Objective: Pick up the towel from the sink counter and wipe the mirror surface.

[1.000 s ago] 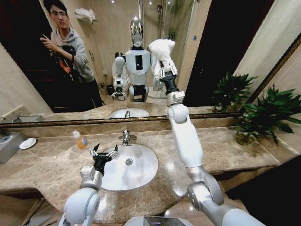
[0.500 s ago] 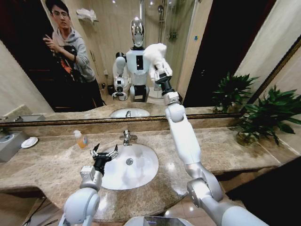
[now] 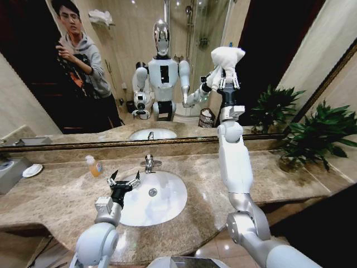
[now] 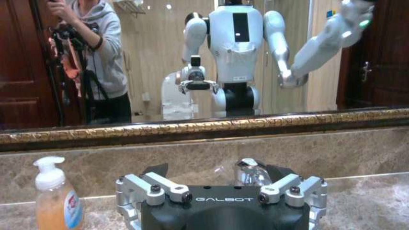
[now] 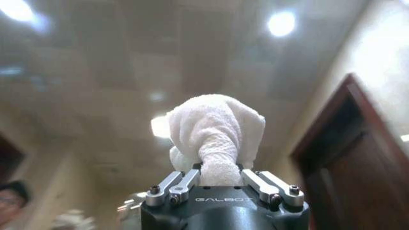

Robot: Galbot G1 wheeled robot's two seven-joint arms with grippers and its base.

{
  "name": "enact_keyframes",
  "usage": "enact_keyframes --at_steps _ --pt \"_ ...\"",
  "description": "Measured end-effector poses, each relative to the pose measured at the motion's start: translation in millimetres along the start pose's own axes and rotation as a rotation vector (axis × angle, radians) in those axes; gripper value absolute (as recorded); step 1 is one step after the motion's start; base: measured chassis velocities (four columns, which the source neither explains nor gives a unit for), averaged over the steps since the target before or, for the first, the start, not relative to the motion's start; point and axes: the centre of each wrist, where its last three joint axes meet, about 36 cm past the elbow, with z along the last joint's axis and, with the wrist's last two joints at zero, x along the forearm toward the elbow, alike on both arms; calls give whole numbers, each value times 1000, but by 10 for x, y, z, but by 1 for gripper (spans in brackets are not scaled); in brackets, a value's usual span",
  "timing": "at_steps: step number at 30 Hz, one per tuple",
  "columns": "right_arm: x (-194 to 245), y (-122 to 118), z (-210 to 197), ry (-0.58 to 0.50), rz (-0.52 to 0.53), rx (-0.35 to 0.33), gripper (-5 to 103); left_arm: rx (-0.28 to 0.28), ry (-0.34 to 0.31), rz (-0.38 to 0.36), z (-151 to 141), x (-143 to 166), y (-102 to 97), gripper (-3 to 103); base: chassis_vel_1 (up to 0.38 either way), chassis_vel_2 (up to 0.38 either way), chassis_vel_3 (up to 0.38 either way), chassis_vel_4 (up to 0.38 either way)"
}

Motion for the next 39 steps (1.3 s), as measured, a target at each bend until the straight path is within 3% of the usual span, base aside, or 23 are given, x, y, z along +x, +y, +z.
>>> enact_keyframes --at_steps 1,5,9,14,23,30,39 --pt "0 0 0 0 0 0 19 0 0 0 0 0 0 100 0 0 0 0" --pt "328 601 37 18 -192 13 19 0 0 0 0 0 0 100 0 0 0 0" --pt "520 843 92 20 -274 18 19 0 0 0 0 0 0 100 0 0 0 0" --pt "631 834 148 28 -275 18 19 0 0 0 0 0 0 100 0 0 0 0" --pt "965 340 -111 -3 -157 -29 19 0 0 0 0 0 0 100 0 0 0 0" --pt "1261 352 -344 -17 -133 -47 19 0 0 0 0 0 0 100 0 0 0 0" --pt "1200 465 -634 -68 -93 -68 19 0 0 0 0 0 0 100 24 24 -29 -28"
